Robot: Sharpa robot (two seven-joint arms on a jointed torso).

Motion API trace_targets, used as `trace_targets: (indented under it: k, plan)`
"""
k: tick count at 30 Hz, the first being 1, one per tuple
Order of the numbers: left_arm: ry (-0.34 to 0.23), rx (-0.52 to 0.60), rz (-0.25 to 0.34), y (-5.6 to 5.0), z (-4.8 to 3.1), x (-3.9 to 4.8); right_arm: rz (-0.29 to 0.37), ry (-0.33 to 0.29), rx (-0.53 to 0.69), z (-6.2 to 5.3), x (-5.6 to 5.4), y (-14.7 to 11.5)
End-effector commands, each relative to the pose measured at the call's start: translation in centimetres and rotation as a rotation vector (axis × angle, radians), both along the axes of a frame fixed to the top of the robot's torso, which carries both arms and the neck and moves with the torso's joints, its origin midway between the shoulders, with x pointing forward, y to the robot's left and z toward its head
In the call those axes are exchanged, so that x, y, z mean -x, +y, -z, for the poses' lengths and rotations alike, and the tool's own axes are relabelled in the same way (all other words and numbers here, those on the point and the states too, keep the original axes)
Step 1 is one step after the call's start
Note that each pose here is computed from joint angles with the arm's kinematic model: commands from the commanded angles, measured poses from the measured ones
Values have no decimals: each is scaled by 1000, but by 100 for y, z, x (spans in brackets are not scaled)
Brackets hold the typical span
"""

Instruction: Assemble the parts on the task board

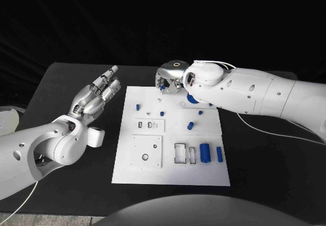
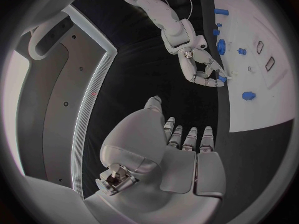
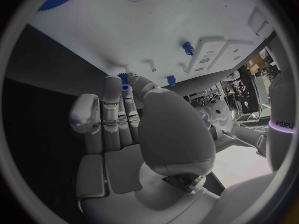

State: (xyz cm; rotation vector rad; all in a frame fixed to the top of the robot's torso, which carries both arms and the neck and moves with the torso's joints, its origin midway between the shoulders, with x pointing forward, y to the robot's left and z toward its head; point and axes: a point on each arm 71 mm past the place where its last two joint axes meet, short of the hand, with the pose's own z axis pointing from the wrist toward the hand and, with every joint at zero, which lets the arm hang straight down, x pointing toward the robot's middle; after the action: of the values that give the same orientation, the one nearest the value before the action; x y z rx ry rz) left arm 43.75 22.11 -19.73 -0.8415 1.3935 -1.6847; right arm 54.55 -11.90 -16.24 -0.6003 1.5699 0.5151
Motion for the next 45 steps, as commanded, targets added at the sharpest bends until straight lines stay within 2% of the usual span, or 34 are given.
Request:
trace_targets:
  k: [1,8,26,45]
  plan:
    - [-5,13,19,-18,-7,5,-7,-6,-13,4,7,-6]
    - [-3,11,18,-14,-3,1,-11,-20,-45,-9,24,-18]
    - [3,5,18,-7,7,-7,-7,45,-24,83,75,-49]
    - [22,5,21,-10,32,-22,4,70,-6,144,39,0]
